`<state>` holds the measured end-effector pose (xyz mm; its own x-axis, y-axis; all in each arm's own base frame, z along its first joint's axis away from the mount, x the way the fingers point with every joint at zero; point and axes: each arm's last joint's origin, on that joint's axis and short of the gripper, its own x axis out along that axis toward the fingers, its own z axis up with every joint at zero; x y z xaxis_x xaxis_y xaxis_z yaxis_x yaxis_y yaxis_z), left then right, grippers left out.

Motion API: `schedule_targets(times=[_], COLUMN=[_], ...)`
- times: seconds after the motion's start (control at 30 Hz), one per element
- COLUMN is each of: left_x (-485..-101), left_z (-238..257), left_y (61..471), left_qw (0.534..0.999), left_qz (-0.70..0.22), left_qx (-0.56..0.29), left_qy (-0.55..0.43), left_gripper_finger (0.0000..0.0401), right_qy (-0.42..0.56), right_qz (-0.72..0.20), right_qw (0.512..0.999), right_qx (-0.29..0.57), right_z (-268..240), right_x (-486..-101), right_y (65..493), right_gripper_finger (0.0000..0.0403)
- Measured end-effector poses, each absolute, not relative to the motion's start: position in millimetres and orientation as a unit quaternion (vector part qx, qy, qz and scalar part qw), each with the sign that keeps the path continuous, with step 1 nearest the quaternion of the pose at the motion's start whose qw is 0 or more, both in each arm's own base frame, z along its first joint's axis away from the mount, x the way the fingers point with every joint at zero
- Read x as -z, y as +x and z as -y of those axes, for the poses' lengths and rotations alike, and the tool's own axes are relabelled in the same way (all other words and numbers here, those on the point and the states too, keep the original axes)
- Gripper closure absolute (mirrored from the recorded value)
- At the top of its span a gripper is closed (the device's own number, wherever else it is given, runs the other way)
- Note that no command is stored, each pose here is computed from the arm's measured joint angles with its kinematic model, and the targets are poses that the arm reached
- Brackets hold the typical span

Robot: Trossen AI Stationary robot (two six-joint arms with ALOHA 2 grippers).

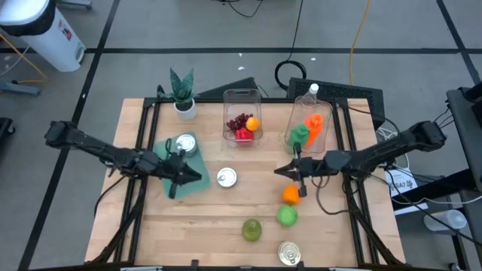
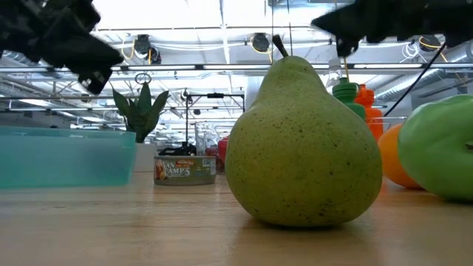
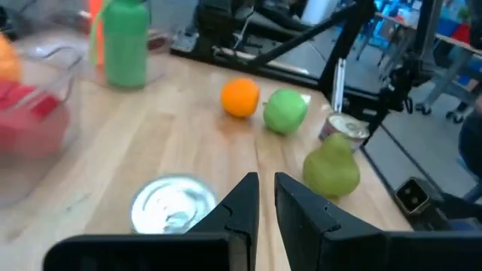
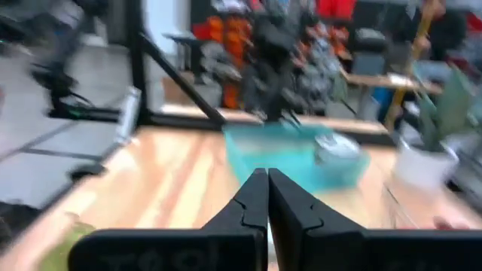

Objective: Pick & Place Food Item
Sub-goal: Put the green tuna can into the blue bin

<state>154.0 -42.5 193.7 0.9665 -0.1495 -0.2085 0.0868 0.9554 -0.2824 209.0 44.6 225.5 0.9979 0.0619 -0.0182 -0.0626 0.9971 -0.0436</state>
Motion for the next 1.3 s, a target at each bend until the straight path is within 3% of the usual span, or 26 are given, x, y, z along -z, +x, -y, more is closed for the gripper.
schedule_targets(times=[0.3,0.6,0.83,1.1,1.3], left_x=[-197,-177,-172,-163,-163], left_z=[83,92,80,71,72], left_y=[221,285,300,292,294], left_qw=[0.96,0.924,0.919,0.89,0.894], left_qz=[-0.265,-0.379,-0.381,-0.449,-0.444], left_qx=[0.079,0.035,-0.082,-0.072,-0.062], left_qy=[-0.034,0.029,0.052,0.009,0.004], left_gripper_finger=[0.035,0.035,0.035,0.035,0.035], right_qy=[-0.025,-0.042,-0.04,-0.03,-0.031], right_qz=[-0.11,-0.101,-0.089,-0.094,-0.096], right_qw=[0.994,0.994,0.995,0.995,0.995], right_qx=[0.002,0.001,0.002,0.003,0.003], right_z=[-35,-36,-36,-36,-36], right_x=[-197,-188,-189,-188,-188], right_y=[229,240,241,241,241], right_gripper_finger=[0.0402,0.0402,0.0401,0.0401,0.0402])
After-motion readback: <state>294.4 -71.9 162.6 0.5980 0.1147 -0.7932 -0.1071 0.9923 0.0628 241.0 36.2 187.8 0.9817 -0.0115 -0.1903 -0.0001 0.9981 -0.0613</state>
